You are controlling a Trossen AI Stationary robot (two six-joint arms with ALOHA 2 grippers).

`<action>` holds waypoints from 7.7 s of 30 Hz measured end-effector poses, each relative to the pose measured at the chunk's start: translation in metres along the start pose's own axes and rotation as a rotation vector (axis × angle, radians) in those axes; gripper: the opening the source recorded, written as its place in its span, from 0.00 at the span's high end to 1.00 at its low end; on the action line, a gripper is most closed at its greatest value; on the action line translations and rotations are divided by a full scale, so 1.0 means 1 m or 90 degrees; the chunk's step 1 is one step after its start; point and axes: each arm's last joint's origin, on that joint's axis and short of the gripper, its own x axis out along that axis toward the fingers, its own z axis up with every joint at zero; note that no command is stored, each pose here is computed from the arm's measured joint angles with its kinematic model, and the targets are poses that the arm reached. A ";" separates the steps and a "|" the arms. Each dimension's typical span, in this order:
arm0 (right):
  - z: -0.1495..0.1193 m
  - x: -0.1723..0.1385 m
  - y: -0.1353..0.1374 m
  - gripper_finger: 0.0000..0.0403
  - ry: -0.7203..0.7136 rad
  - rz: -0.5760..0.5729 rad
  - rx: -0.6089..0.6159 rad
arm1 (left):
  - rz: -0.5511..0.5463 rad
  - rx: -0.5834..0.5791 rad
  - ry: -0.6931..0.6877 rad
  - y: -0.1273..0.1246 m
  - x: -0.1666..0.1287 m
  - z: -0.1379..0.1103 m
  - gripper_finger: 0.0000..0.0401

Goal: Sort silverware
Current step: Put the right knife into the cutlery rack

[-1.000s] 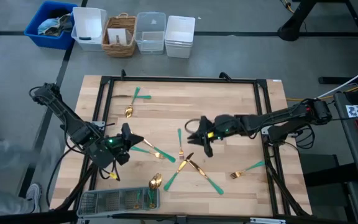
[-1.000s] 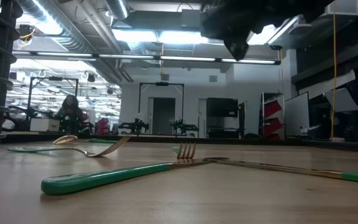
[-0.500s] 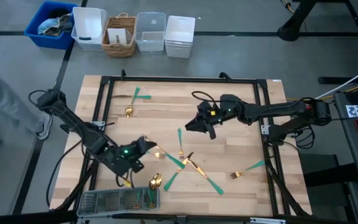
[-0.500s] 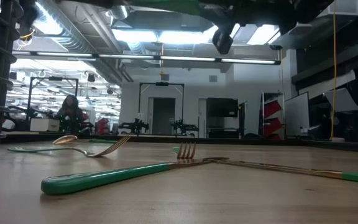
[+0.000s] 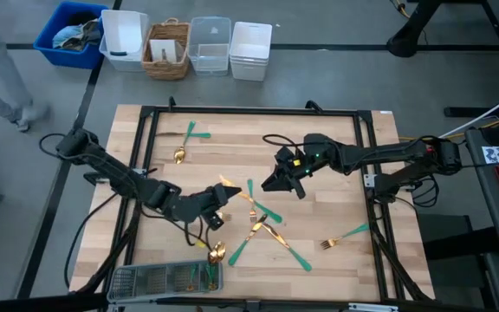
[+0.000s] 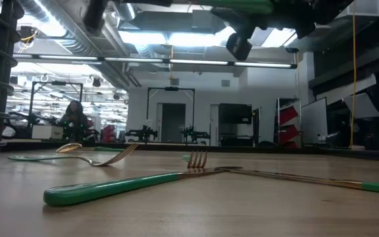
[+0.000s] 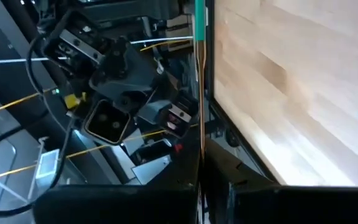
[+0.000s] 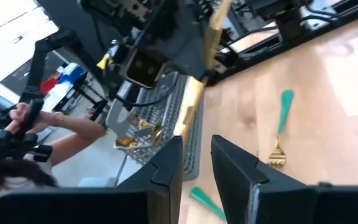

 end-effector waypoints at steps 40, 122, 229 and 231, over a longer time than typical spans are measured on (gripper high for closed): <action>-0.003 0.000 0.001 0.78 0.034 0.033 0.008 | 0.083 0.011 -0.163 0.007 0.063 -0.033 1.00; -0.003 -0.006 -0.019 1.00 0.020 -0.230 -0.354 | 0.206 -0.848 0.185 -0.002 0.063 -0.027 0.61; -0.010 -0.029 -0.008 0.76 0.098 -0.293 -0.297 | -0.739 -1.157 -0.379 0.001 -0.171 -0.168 1.00; -0.010 -0.029 -0.008 0.76 0.098 -0.293 -0.297 | -0.781 -1.136 -0.365 0.002 -0.167 -0.159 1.00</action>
